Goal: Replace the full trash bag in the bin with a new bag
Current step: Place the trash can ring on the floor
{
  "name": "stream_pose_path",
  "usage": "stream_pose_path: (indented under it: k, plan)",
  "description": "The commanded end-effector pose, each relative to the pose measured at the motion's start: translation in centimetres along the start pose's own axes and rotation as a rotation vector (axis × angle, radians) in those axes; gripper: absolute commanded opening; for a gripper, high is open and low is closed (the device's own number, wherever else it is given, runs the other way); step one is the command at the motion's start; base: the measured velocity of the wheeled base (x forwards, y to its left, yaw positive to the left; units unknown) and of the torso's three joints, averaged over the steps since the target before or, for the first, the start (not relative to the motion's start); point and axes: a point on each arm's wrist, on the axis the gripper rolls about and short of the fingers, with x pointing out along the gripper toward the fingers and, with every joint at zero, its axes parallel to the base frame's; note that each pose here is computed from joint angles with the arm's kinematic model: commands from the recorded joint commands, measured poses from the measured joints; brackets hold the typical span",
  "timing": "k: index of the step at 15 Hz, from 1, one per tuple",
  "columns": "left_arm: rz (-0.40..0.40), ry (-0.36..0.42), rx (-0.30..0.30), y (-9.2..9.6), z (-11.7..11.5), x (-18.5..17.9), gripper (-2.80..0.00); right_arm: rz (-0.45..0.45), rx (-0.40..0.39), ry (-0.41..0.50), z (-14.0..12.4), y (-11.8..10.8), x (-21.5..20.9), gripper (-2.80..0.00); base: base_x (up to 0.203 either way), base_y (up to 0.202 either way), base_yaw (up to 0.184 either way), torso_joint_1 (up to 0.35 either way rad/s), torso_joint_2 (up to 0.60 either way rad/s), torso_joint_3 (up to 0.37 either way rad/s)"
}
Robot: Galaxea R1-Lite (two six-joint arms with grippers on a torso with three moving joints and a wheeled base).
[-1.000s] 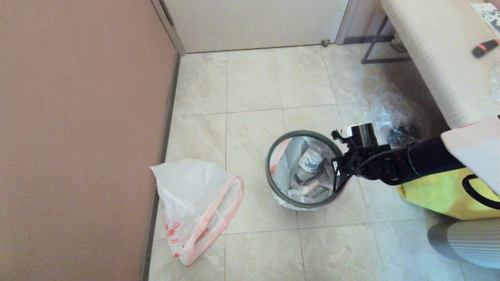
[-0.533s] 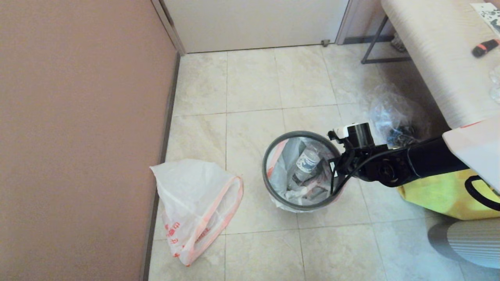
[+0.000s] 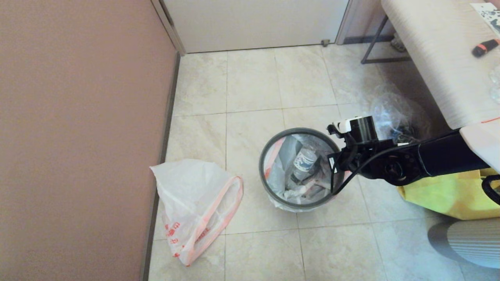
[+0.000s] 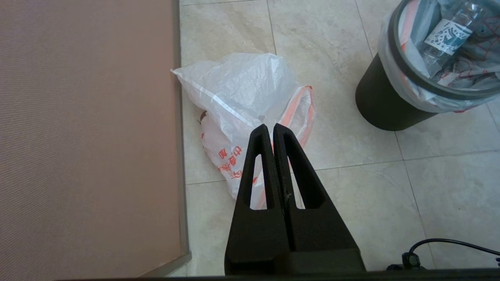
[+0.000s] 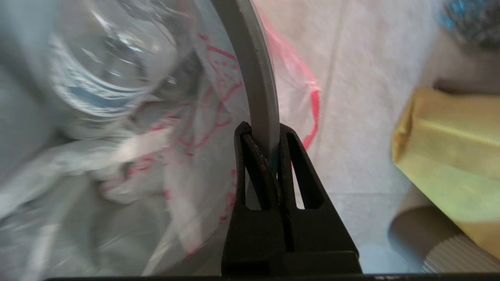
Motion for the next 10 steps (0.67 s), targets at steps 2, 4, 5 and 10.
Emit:
stream_pose_path:
  k: [2,4,5,10]
  plan:
    - [-0.001,0.013,0.0,0.0,-0.4,0.1,-2.8,0.028,-0.001,-0.035,1.4,0.1,-2.9,-2.8,0.0,0.0,0.0,0.0,0.0,0.0]
    - [-0.001,0.013,0.0,0.0,-0.4,0.1,-2.8,0.043,0.011,-0.031,2.0,-0.3,-4.8,-2.8,0.0,0.0,0.0,0.0,0.0,0.0]
    - [-0.001,0.013,0.0,0.0,-0.4,0.1,-2.8,0.047,0.015,-0.017,2.1,-0.5,-5.4,-2.8,0.0,0.0,0.0,0.0,0.0,0.0]
    - [-0.001,0.014,0.0,0.0,-0.4,0.1,-2.8,0.088,0.03,-0.033,2.6,-0.2,-7.1,-2.8,0.0,0.0,0.0,0.0,0.0,0.0]
